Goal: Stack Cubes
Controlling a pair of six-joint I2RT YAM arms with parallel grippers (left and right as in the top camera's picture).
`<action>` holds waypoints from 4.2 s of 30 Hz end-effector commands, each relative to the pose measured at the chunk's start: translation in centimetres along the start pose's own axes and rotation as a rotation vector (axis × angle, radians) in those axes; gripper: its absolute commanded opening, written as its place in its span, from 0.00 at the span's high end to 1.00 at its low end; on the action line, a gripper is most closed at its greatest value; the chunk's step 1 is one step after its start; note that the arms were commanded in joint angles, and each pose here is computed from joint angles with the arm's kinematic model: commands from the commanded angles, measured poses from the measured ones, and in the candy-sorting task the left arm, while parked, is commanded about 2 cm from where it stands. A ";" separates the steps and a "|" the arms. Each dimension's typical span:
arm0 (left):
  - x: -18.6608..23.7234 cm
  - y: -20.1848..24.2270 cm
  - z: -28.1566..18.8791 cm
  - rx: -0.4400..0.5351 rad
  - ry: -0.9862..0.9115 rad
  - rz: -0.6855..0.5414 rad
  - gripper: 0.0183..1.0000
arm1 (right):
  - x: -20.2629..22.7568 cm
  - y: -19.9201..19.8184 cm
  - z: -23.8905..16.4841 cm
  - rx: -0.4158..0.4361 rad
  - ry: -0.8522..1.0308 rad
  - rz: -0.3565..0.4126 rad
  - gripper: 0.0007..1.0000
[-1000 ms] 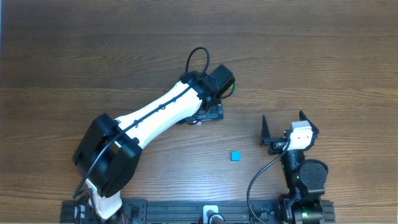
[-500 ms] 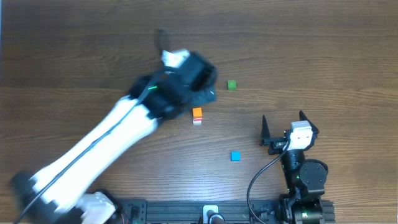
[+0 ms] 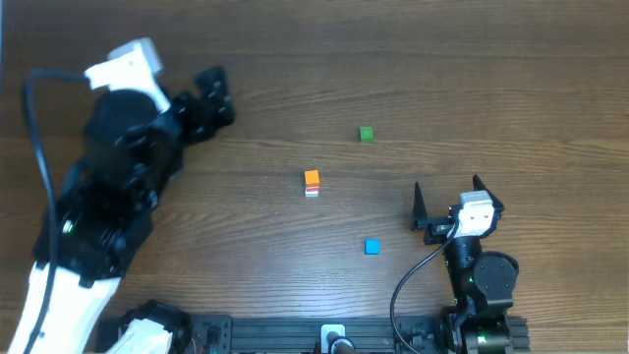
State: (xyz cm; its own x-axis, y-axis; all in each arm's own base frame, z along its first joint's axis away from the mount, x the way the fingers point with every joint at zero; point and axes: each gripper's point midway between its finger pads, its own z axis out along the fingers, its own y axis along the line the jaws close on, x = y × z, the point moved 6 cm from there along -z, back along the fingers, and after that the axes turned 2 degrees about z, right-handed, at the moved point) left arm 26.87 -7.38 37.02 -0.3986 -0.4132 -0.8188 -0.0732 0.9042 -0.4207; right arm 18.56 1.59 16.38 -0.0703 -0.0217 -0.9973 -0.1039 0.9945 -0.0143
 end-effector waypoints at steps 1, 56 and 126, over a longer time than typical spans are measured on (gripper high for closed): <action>1.9 4.5 -1.4 -0.022 -0.069 0.112 0.00 | 0.2 0.0 0.0 -0.003 -0.001 0.003 0.01; 17.1 15.4 -0.3 0.027 -0.364 0.300 0.00 | 0.2 0.0 0.0 -0.003 0.000 0.003 0.01; 17.5 15.6 -0.1 0.021 -0.341 0.298 0.00 | -18.9 3.0 -1.7 -0.301 0.023 0.181 0.01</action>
State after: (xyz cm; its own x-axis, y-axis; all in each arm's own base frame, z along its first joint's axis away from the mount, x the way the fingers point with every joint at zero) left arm 18.64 -0.49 16.22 -0.0809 -0.1639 -0.9832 0.0135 0.9861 -0.1655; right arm 16.50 4.70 34.07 -0.0795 0.1666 -0.9828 -0.3797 0.9066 0.1844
